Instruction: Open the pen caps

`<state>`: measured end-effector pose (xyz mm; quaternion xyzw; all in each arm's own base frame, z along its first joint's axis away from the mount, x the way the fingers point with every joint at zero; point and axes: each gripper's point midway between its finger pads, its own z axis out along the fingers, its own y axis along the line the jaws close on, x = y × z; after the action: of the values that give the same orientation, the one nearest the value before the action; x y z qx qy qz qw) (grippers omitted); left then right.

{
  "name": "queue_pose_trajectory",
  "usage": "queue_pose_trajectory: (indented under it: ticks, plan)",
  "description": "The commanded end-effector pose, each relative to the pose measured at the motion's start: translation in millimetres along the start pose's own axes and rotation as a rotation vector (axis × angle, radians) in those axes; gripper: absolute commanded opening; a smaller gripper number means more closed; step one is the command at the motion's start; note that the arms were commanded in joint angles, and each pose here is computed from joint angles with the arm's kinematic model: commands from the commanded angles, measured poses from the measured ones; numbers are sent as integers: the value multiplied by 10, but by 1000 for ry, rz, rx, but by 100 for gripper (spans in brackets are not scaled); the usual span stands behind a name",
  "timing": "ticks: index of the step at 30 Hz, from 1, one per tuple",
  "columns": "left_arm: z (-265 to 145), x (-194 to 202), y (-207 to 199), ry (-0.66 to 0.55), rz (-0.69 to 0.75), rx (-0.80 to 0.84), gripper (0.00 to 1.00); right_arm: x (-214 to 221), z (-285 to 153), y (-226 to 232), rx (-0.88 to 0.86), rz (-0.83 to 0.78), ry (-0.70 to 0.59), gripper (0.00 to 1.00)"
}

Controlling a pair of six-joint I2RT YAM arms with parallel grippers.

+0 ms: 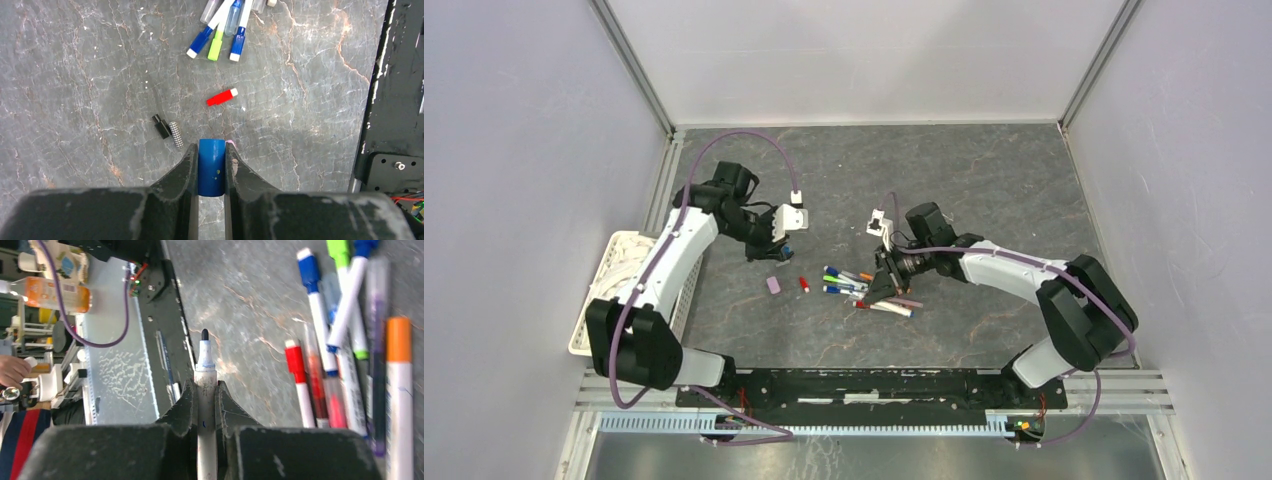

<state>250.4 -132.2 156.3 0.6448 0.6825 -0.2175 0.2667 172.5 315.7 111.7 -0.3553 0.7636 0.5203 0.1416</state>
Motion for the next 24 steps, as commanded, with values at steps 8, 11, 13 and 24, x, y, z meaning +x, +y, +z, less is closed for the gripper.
queue_pose_trajectory:
  ticks: [8,11,13,24]
  plan:
    - [520,330,328,-16,-149,-123,4,-314,-1221,-1191,757,69,-229,0]
    - [669,455,434,9,-181,-169,5,-314,-1578,-1419,962,91,-296,0]
    - [736,535,453,28,-185,-181,7,-306,-1743,-1516,1057,99,-323,0]
    - [896,693,378,73,-220,-174,32,-121,-2169,-1909,1328,160,-362,0]
